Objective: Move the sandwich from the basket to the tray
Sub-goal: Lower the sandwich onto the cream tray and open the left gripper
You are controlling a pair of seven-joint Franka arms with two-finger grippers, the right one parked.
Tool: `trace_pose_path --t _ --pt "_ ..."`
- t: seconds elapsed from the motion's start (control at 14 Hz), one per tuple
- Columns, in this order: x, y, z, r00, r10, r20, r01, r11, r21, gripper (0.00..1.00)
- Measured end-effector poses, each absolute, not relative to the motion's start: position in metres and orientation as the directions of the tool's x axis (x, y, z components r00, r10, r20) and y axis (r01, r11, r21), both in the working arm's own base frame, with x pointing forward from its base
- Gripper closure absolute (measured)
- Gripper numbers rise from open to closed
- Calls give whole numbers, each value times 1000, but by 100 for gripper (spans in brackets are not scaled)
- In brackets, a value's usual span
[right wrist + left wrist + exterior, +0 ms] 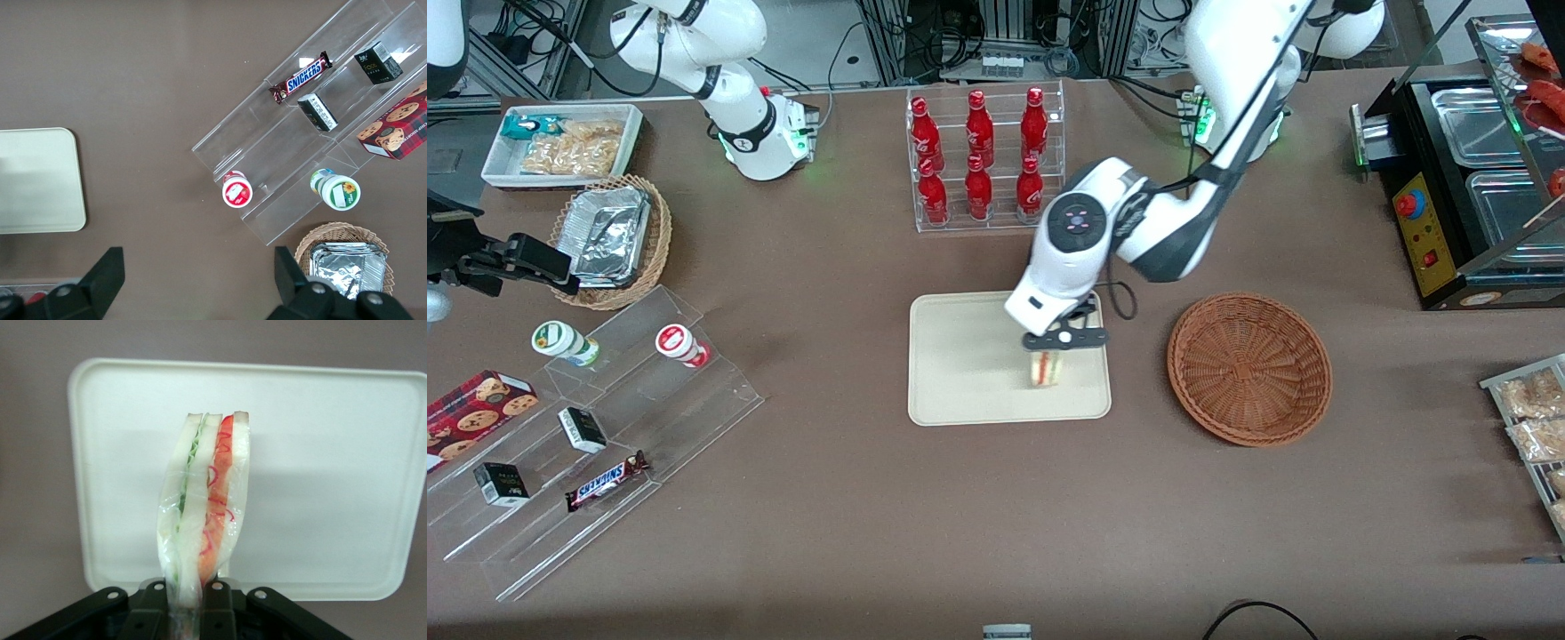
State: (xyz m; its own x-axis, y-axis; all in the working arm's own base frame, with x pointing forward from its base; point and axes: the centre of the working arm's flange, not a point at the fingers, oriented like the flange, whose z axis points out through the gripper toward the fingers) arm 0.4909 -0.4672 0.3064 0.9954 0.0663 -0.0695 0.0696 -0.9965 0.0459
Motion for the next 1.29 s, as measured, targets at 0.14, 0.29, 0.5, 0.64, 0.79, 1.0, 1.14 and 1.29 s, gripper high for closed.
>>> trace_pose_path --t 0.14,0.29,0.5,0.64,0.79,1.0,1.14,1.29 --pt "479 -503 288 993 87 -74 91 -994 56 85" --pt "472 -522 269 992 100 -71 105 -993 60 85" --pt "475 -526 252 990 130 -45 132 -990 39 85" --pt "479 -525 254 987 157 -23 158 -987 26 85" --pt "480 -525 257 985 169 -24 170 -985 12 85" --pt "481 -524 256 988 154 -2 154 -988 -9 85" --pt "481 -523 254 989 150 3 150 -989 -16 85" --pt "481 -523 251 989 150 0 150 -989 -20 85"
